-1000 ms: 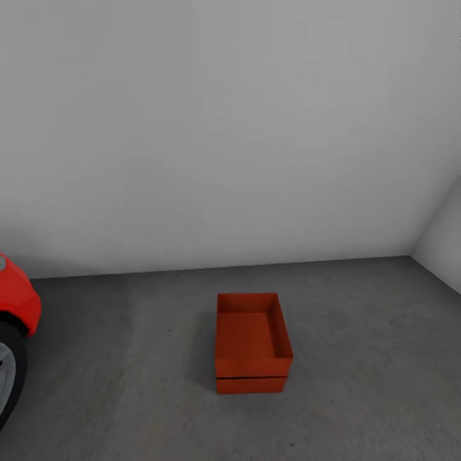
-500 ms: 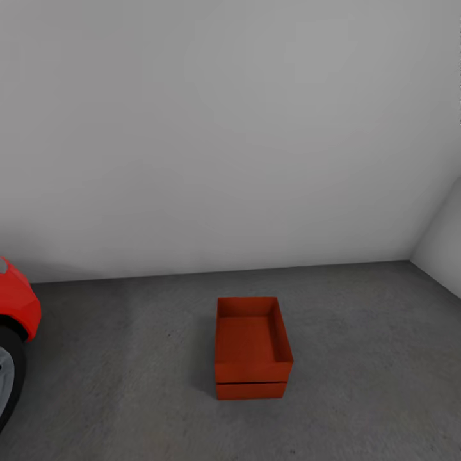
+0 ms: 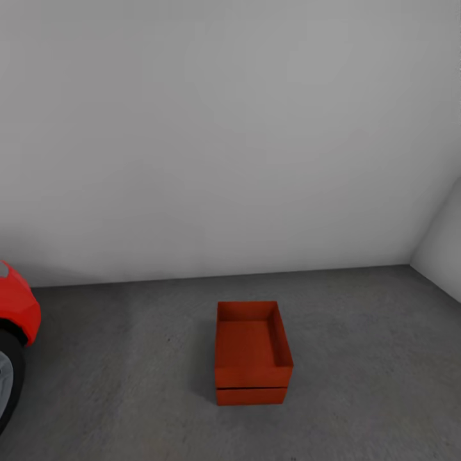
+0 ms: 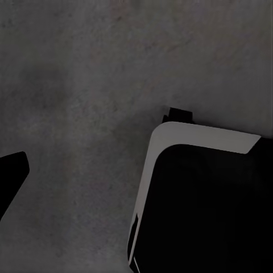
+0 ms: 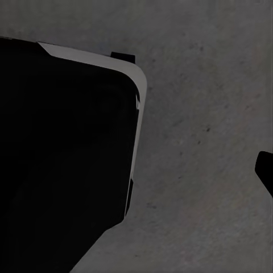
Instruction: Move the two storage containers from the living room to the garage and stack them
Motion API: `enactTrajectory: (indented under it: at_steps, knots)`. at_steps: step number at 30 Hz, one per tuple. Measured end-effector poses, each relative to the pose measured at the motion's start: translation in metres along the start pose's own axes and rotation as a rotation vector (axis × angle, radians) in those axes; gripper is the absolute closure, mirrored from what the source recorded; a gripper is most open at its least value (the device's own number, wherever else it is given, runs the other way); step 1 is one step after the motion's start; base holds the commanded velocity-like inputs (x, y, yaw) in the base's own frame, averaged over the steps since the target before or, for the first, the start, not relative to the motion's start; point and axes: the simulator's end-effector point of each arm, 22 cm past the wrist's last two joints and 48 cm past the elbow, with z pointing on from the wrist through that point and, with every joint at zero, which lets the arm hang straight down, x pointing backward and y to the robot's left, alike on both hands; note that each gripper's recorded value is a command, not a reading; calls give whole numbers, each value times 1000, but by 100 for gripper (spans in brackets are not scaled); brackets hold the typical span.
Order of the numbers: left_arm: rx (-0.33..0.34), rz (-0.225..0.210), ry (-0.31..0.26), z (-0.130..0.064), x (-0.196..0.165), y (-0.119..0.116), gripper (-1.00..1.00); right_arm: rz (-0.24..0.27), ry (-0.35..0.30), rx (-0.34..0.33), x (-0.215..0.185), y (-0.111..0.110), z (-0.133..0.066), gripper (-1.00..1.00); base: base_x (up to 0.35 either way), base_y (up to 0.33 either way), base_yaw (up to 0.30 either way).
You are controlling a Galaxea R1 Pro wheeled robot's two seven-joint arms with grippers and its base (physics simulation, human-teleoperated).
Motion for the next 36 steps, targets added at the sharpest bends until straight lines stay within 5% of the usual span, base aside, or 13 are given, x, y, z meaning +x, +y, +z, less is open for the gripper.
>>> enactTrajectory:
  at_steps: [36]
  knots:
    - [9,-11,-55,-6,-23,-2,-100,-5,-61,10,-23,-6,-2,-100,0,0,0]
